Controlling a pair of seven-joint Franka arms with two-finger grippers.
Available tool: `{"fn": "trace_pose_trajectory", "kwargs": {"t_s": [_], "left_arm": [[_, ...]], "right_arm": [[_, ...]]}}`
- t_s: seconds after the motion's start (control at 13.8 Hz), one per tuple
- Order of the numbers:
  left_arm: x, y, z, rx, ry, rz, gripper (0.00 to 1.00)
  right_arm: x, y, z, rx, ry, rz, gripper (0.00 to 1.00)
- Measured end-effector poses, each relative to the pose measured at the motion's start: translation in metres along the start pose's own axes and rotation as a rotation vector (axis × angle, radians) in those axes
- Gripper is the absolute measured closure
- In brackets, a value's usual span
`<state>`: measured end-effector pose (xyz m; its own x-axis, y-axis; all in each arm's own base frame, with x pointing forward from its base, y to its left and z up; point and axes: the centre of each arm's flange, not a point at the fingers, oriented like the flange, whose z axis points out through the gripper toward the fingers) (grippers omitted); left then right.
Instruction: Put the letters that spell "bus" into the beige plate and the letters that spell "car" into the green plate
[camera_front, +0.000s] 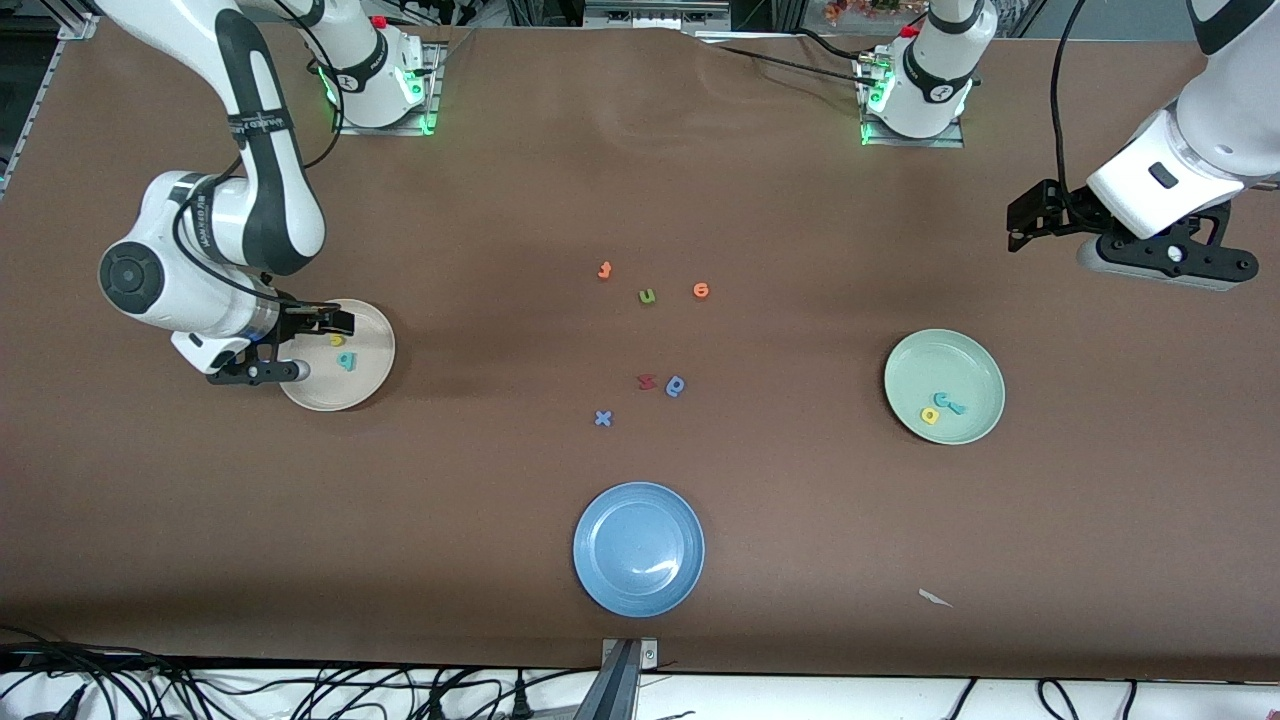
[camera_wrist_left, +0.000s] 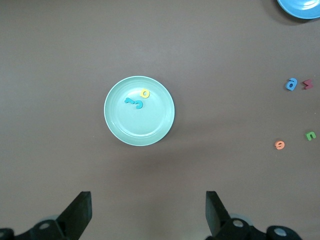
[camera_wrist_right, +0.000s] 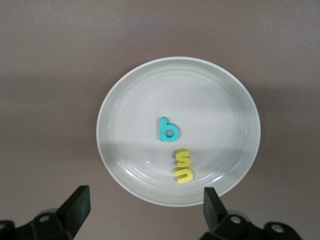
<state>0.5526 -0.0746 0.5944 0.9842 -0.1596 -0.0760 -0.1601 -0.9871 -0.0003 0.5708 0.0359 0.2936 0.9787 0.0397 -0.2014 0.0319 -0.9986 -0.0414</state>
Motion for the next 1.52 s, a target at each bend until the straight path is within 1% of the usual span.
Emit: {"fn": "trace_pose_trajectory", "kwargs": {"t_s": [0.22,0.29,0.43,0.58,0.72,0.87,0.94,1.01,1.09,1.16,1.23,1.38,1.52], "left_arm": [[0.000,0.000,0.000,0.000,0.000,0.000,0.00],[0.000,0.000,0.000,0.000,0.000,0.000,0.00],[0.000,0.000,0.000,0.000,0.000,0.001,0.00],[0.000,0.000,0.000,0.000,0.000,0.001,0.00],[0.000,0.001,0.000,0.000,0.000,0.001,0.00],[0.000,0.001,0.000,0.000,0.000,0.001,0.00],[0.000,0.001,0.000,0.000,0.000,0.001,0.00],[0.000,0.001,0.000,0.000,0.000,0.001,0.00],[0.000,0.001,0.000,0.000,0.000,0.001,0.00],[0.000,0.001,0.000,0.000,0.000,0.001,0.00],[0.000,0.001,0.000,0.000,0.000,0.001,0.00],[0.000,0.001,0.000,0.000,0.000,0.001,0.00],[0.000,0.001,0.000,0.000,-0.001,0.001,0.00]], "right_arm": [[0.002,-0.007,-0.012,0.006,-0.027,0.042,0.00],[0.002,-0.009,-0.015,-0.006,-0.037,0.053,0.00],[0.004,-0.013,-0.021,-0.055,-0.059,0.052,0.00],[0.004,-0.010,-0.039,-0.094,-0.054,0.056,0.00],[-0.005,0.002,-0.074,-0.105,-0.029,0.052,0.00],[-0.021,0.014,-0.117,-0.090,-0.012,0.062,0.00],[-0.030,0.013,-0.140,-0.080,-0.015,0.065,0.00],[-0.038,0.007,-0.161,-0.057,-0.024,0.065,0.00],[-0.044,0.000,-0.180,-0.026,-0.023,0.065,0.00],[-0.049,-0.004,-0.197,-0.006,-0.014,0.065,0.00],[-0.054,-0.005,-0.211,0.001,-0.010,0.066,0.00],[-0.062,-0.001,-0.233,0.006,-0.023,0.073,0.00],[-0.070,0.001,-0.255,0.007,-0.013,0.076,0.00]]}}
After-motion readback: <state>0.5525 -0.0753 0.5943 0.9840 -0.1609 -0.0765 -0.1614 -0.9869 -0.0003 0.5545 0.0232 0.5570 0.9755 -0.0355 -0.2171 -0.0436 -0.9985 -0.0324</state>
